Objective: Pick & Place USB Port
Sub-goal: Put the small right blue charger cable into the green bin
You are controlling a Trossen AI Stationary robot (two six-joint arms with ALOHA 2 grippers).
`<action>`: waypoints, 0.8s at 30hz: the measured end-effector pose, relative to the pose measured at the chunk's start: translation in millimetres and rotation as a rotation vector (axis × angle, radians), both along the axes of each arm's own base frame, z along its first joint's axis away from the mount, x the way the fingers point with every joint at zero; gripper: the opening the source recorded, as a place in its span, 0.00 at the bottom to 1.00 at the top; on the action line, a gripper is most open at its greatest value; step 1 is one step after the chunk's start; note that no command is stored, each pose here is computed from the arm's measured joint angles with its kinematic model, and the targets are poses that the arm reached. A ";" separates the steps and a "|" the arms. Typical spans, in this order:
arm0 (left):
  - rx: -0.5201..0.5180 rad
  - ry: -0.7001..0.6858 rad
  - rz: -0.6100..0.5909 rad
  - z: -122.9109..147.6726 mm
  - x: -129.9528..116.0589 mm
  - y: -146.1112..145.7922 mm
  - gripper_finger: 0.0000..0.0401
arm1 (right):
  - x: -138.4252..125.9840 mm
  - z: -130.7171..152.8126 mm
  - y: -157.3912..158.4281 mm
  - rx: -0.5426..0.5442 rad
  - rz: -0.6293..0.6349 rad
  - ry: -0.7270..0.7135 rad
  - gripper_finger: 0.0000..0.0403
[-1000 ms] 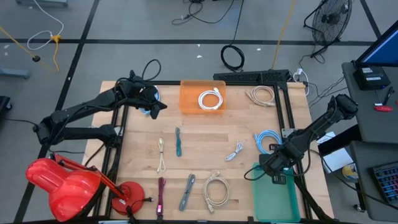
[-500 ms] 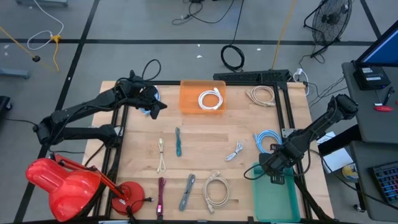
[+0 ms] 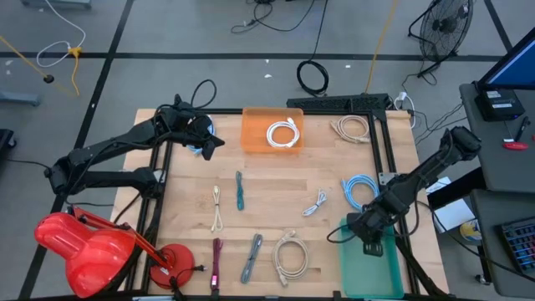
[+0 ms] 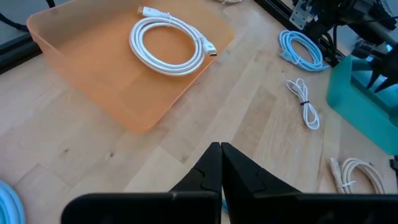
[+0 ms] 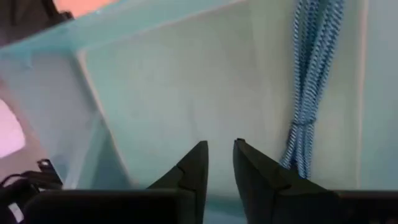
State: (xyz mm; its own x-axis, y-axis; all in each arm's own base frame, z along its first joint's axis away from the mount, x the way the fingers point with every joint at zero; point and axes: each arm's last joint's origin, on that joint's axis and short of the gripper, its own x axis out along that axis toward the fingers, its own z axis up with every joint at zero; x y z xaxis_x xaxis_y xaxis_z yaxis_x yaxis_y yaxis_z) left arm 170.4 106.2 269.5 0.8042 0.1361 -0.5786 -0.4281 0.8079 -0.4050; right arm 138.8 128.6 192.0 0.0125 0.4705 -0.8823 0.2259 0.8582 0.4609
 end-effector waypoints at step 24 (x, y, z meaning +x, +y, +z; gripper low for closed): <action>0.016 0.008 0.007 -0.1 -0.2 0.4 0.00 | -36.8 -39.3 6.0 -0.119 -0.058 0.150 0.00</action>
